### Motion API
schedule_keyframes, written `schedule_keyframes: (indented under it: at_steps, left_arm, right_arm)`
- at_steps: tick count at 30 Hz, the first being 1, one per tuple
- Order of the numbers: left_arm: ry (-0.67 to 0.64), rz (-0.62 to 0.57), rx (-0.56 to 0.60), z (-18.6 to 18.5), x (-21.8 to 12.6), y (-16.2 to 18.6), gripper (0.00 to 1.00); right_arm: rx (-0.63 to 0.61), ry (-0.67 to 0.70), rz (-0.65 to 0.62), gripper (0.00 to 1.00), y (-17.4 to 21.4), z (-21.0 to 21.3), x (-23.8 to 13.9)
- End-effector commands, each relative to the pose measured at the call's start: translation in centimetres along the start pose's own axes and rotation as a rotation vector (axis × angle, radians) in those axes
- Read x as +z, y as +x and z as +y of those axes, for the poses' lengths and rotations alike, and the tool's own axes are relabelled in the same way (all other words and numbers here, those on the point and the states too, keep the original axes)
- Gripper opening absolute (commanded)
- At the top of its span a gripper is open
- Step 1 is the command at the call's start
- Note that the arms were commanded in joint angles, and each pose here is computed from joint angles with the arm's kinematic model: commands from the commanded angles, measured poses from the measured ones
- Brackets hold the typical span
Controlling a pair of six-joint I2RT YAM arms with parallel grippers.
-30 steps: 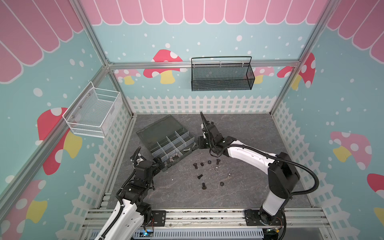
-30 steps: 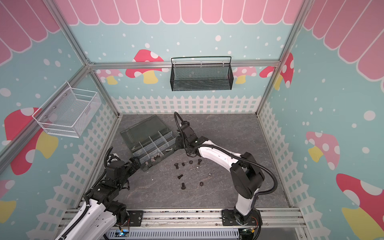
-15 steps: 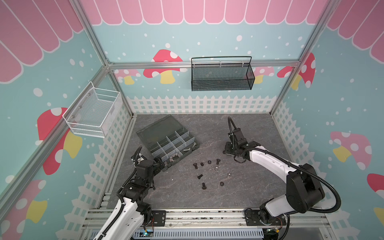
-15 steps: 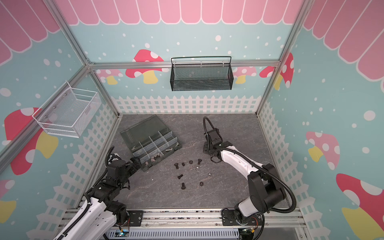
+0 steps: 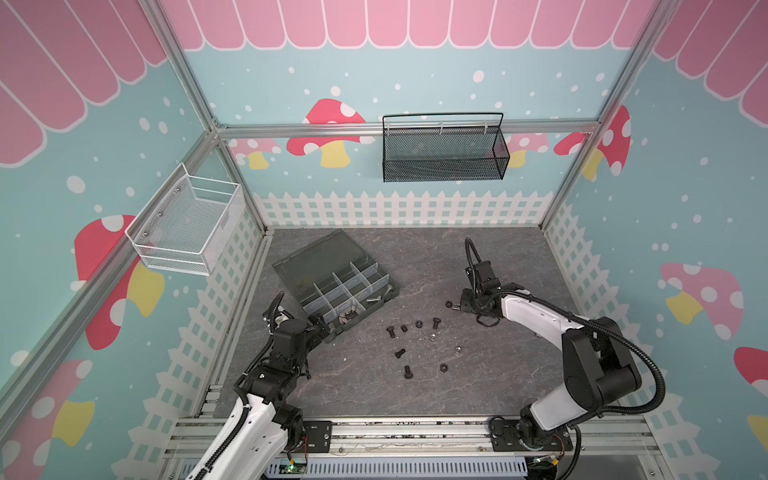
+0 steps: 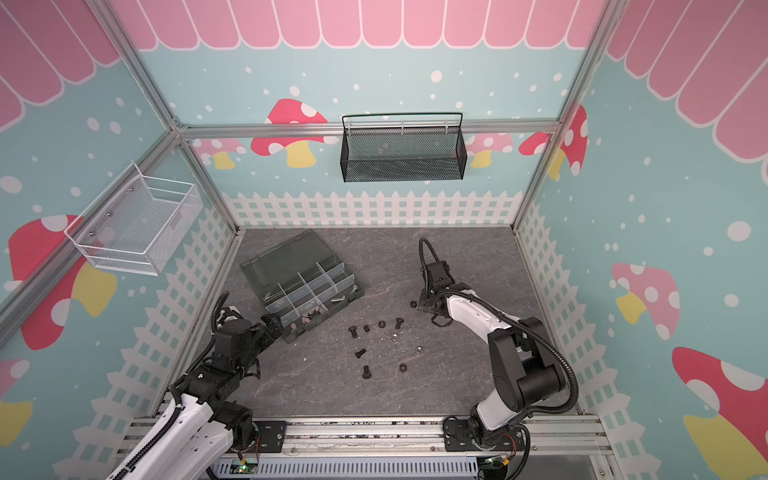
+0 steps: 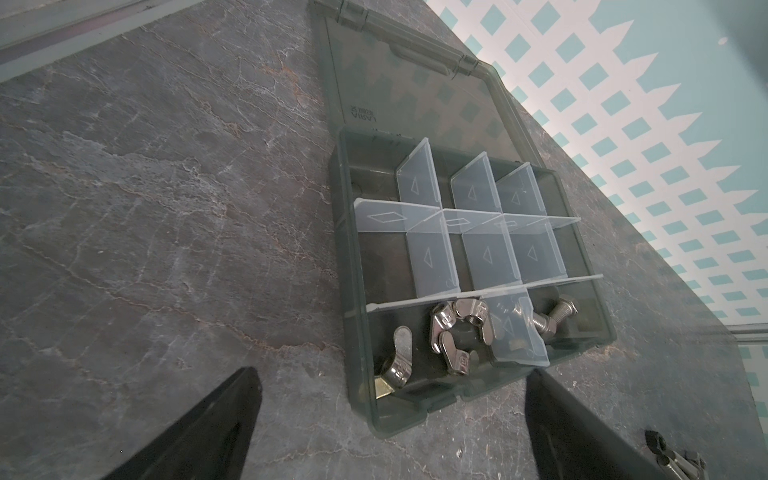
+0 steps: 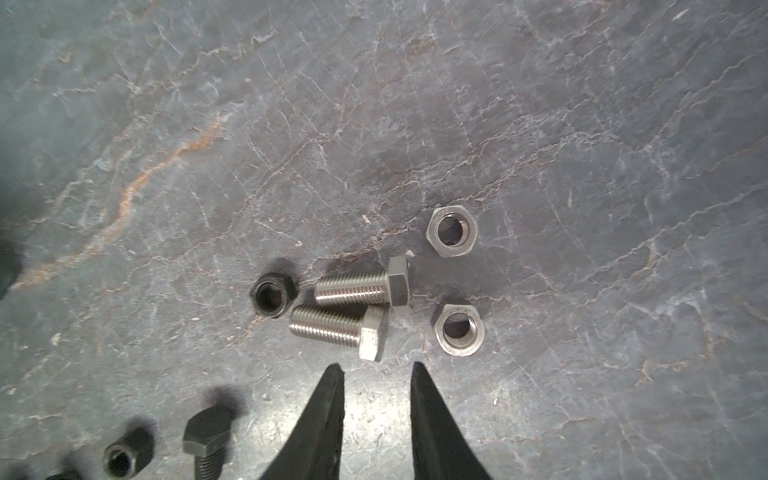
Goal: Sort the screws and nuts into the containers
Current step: 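Move the right gripper back toward the remaining silver bolts, then lower the right gripper onto a silver bolt and close on it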
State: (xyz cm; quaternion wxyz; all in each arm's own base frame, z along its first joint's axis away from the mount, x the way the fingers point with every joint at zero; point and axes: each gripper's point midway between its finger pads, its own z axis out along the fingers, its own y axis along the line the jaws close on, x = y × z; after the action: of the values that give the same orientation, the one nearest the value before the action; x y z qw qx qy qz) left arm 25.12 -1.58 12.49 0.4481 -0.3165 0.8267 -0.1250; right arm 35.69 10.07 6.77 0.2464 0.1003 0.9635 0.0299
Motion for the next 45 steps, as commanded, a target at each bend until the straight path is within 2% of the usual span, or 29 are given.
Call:
schedule_keyframes:
  at_steps: [1,31,45]
  left_arm:
    - [0.013,-0.015,-0.02,-0.5,-0.1,-0.6,1.0]
    - [0.013,-0.004,-0.028,-0.3,0.0,-0.2,1.0]
    - [0.014,-0.009,-0.028,-0.3,-0.1,-0.3,1.0]
  right_arm:
    - [-0.001,0.011,0.005,0.28,-0.2,-0.7,0.8]
    - [-0.034,-0.02,0.015,0.22,-1.9,-0.5,4.1]
    - [-0.032,-0.05,0.024,0.09,-1.3,-0.3,4.0]
